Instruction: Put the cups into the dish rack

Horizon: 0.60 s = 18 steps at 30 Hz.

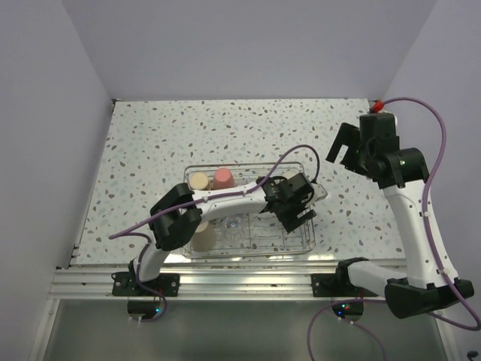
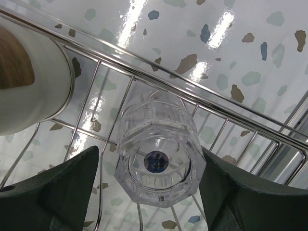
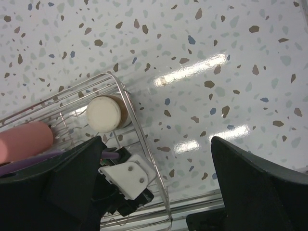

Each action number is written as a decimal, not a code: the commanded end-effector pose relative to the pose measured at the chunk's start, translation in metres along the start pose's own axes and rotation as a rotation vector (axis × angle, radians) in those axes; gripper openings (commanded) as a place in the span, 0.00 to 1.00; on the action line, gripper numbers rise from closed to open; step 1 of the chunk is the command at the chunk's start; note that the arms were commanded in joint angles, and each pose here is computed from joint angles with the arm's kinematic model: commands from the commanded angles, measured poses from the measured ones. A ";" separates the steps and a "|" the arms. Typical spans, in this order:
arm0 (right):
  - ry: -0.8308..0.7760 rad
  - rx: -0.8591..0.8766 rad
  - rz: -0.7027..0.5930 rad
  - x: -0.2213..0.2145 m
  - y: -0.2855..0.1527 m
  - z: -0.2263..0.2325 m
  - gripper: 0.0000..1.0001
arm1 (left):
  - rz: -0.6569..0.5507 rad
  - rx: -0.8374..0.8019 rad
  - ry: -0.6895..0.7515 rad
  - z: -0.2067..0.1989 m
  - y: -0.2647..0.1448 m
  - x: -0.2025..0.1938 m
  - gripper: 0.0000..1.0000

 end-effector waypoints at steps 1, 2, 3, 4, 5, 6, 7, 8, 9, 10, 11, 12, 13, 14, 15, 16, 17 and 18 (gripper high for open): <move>0.001 0.038 -0.041 0.010 0.000 0.007 0.98 | -0.070 0.054 -0.005 0.008 -0.033 0.025 0.82; 0.002 0.041 -0.041 0.009 0.000 0.008 0.98 | -0.091 0.061 -0.016 0.009 -0.043 0.031 0.83; 0.001 0.043 -0.037 0.008 0.000 0.007 0.98 | -0.094 0.068 -0.023 0.010 -0.048 0.033 0.82; 0.005 0.041 -0.026 0.005 0.001 0.007 0.98 | -0.110 0.085 -0.031 0.013 -0.055 0.037 0.83; 0.010 0.039 -0.013 0.001 0.000 0.006 0.98 | -0.141 0.093 -0.047 0.014 -0.067 0.044 0.83; 0.021 0.053 0.003 -0.004 -0.004 0.005 0.98 | -0.153 0.104 -0.055 0.016 -0.072 0.047 0.83; 0.044 0.058 0.022 -0.011 -0.002 0.005 0.98 | -0.181 0.116 -0.064 0.018 -0.084 0.051 0.83; 0.060 0.074 0.024 -0.014 -0.005 0.006 0.98 | -0.195 0.120 -0.077 0.019 -0.090 0.054 0.83; 0.079 0.115 0.008 -0.015 -0.013 0.008 0.98 | -0.218 0.125 -0.087 0.020 -0.096 0.058 0.83; 0.102 0.123 0.004 -0.017 -0.014 0.008 0.98 | -0.251 0.125 -0.096 0.020 -0.110 0.062 0.83; 0.111 0.138 -0.010 -0.014 -0.017 0.009 0.98 | -0.275 0.124 -0.114 0.020 -0.117 0.065 0.83; 0.118 0.157 -0.032 -0.010 -0.020 0.012 0.98 | -0.309 0.125 -0.123 0.020 -0.125 0.070 0.83; 0.116 0.171 -0.054 -0.006 -0.025 0.013 0.98 | -0.348 0.136 -0.136 0.022 -0.142 0.073 0.83; 0.112 0.179 -0.065 -0.002 -0.027 0.014 0.98 | -0.379 0.141 -0.156 0.024 -0.150 0.076 0.84; 0.099 0.192 -0.074 0.001 -0.027 0.017 0.98 | -0.397 0.151 -0.161 0.025 -0.157 0.077 0.85; 0.095 0.199 -0.077 0.006 -0.028 0.021 0.98 | -0.415 0.171 -0.173 0.028 -0.169 0.073 0.85; 0.092 0.202 -0.077 0.008 -0.028 0.024 0.98 | -0.431 0.177 -0.179 0.030 -0.174 0.074 0.86; 0.089 0.205 -0.079 0.011 -0.027 0.026 0.98 | -0.435 0.184 -0.182 0.032 -0.177 0.072 0.86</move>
Point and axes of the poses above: each gripper's point midway between its finger pads, its own y axis out along the fingers, its own z axis along the line the jaws close on, x = y × z, the point moved 1 cm from there along -y, back along the fingers, and after that the axes turned 6 degrees about y, right-handed, at the moved point
